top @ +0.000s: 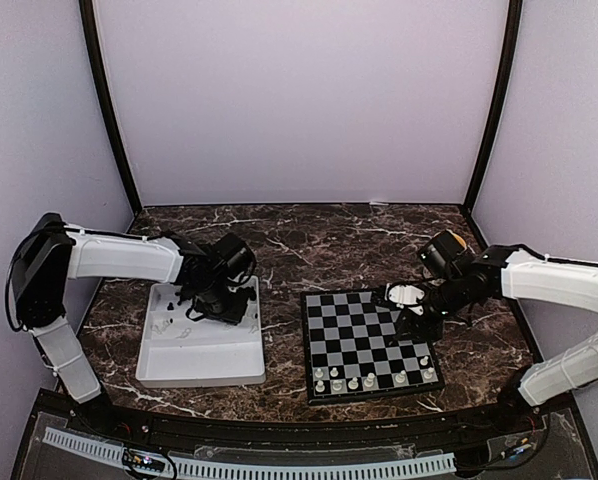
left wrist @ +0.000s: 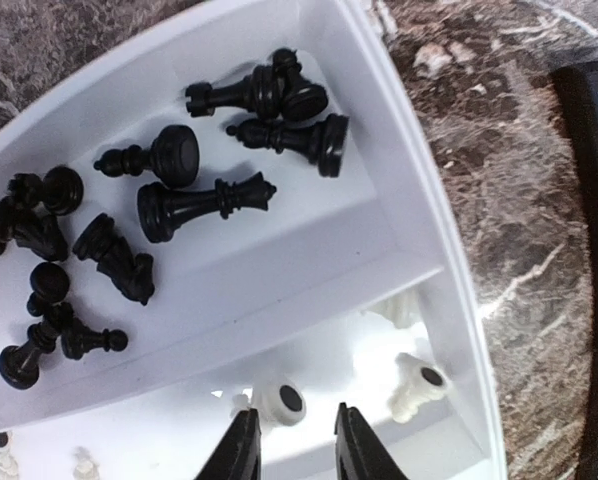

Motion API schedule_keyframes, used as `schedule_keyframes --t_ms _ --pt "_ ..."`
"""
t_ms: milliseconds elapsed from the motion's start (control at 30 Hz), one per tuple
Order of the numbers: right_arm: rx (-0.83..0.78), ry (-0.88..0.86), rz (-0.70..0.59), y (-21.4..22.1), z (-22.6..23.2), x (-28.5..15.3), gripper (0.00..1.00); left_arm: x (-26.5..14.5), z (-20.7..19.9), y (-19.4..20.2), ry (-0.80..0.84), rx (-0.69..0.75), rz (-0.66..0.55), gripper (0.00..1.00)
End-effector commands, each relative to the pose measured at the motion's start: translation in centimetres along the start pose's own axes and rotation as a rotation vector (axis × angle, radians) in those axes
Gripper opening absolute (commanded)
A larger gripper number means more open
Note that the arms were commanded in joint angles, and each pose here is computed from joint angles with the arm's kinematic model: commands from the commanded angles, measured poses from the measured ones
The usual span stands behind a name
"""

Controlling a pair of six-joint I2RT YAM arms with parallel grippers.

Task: Set up the chess pieces on the board
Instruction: Pick up the knight from the storage box.

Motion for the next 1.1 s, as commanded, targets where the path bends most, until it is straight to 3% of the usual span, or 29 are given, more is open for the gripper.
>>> schedule_keyframes --t_ms 0,200,400,667,1067 --pt "-0.003 -0.007 -0.049 -1.5 -0.5 -0.7 0.36 -4.2 0.4 0.1 0.069 -0.002 -0.084 0.28" --pt "-0.006 -0.028 -0.058 -2.2 -0.7 -0.6 0.36 -4.5 0.6 0.5 0.097 0.025 -0.106 0.32" --pt "-0.006 -0.039 -0.062 -2.3 -0.6 -0.6 0.36 -2.9 0.6 0.2 0.028 0.203 -0.03 0.33" --pt "0.003 -0.028 -0.058 -1.8 -0.5 -0.5 0.36 -0.8 0.6 -0.2 0.0 0.232 0.096 0.37" --pt "0.004 -0.037 -0.052 -1.9 -0.6 -0.2 0.36 1.1 0.7 -0.6 0.004 0.243 0.14 0.27"
Point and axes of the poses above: each gripper's point midway between its finger pads, its own x axis out along the fingers, its own z axis along the line the jaws close on, y = z × x, the point moved 10 cm from there along -x, back along the fingers, and after that the axes turned 9 degrees about x, right-handed, at the moved point
